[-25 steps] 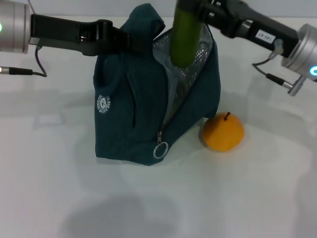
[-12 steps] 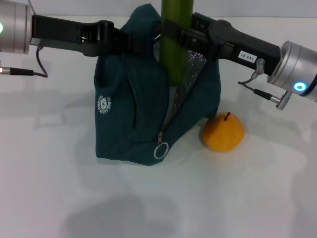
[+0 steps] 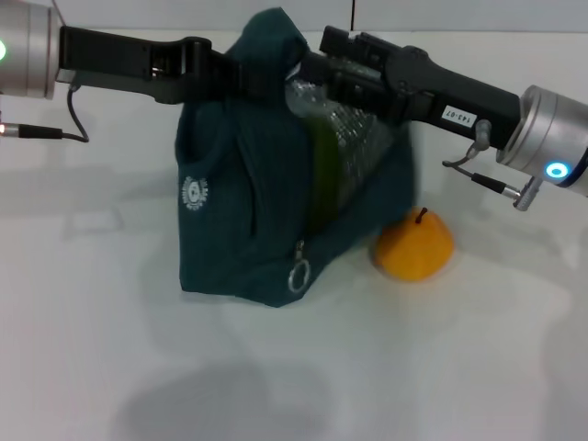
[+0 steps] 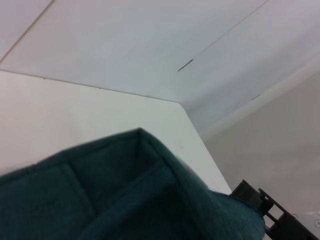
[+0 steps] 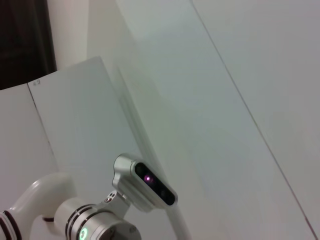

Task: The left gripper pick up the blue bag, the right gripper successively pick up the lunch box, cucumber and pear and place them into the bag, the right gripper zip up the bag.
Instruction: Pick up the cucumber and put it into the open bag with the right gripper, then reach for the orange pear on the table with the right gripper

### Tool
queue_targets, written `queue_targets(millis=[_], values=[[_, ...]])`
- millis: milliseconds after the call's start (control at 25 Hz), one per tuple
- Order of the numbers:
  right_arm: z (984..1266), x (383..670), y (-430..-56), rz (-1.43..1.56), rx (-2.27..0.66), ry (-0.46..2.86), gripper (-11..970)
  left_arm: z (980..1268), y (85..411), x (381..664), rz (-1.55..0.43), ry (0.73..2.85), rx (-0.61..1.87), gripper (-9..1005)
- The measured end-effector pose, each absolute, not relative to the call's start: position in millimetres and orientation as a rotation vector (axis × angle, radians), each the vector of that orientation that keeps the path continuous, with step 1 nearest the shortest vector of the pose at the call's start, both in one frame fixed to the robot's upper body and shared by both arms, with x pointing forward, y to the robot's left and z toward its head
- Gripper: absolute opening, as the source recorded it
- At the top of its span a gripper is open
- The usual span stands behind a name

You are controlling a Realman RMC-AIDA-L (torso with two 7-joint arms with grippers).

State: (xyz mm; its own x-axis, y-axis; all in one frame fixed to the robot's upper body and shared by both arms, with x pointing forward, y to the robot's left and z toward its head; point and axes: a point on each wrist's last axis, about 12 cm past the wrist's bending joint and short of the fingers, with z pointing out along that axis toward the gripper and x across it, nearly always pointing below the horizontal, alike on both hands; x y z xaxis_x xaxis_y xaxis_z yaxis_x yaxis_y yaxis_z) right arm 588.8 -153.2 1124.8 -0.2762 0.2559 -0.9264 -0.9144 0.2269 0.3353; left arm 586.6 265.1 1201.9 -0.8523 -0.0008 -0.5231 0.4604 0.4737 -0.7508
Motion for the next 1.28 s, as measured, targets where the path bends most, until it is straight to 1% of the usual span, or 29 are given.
queue_targets(millis=[160,320,480,640,760,880,1040,1280], values=[[1123.8,587.6,-154.3,1.321,-0.680,1.378,711,1201.5,265.4,586.3,-1.356,2.270,0.381,43],[1124.5,583.5,-168.6,1.312,-0.650,1.330,721,1201.6,265.7,585.8,-1.357,2.269,0.382,43],[1122.5,570.8,-209.1,1.241,-0.593,1.252,749,1201.8,266.2,584.7,-1.363,2.268,0.386,43],[1106.3,550.6,-248.5,1.142,-0.536,1.294,765,1201.5,268.2,583.2,-1.363,2.269,0.382,43],[1090.0,536.9,-262.3,1.095,-0.529,1.375,763,1201.2,269.5,582.9,-1.362,2.271,0.379,43],[1069.9,526.9,-261.1,1.056,-0.586,1.487,761,1201.3,269.8,582.9,-1.362,2.271,0.378,43],[1053.8,525.3,-248.0,1.032,-0.685,1.591,759,1201.5,268.8,583.5,-1.365,2.270,0.381,43],[1049.8,525.5,-238.8,0.992,-0.803,1.582,757,1201.6,266.6,584.1,-1.369,2.266,0.384,43]])
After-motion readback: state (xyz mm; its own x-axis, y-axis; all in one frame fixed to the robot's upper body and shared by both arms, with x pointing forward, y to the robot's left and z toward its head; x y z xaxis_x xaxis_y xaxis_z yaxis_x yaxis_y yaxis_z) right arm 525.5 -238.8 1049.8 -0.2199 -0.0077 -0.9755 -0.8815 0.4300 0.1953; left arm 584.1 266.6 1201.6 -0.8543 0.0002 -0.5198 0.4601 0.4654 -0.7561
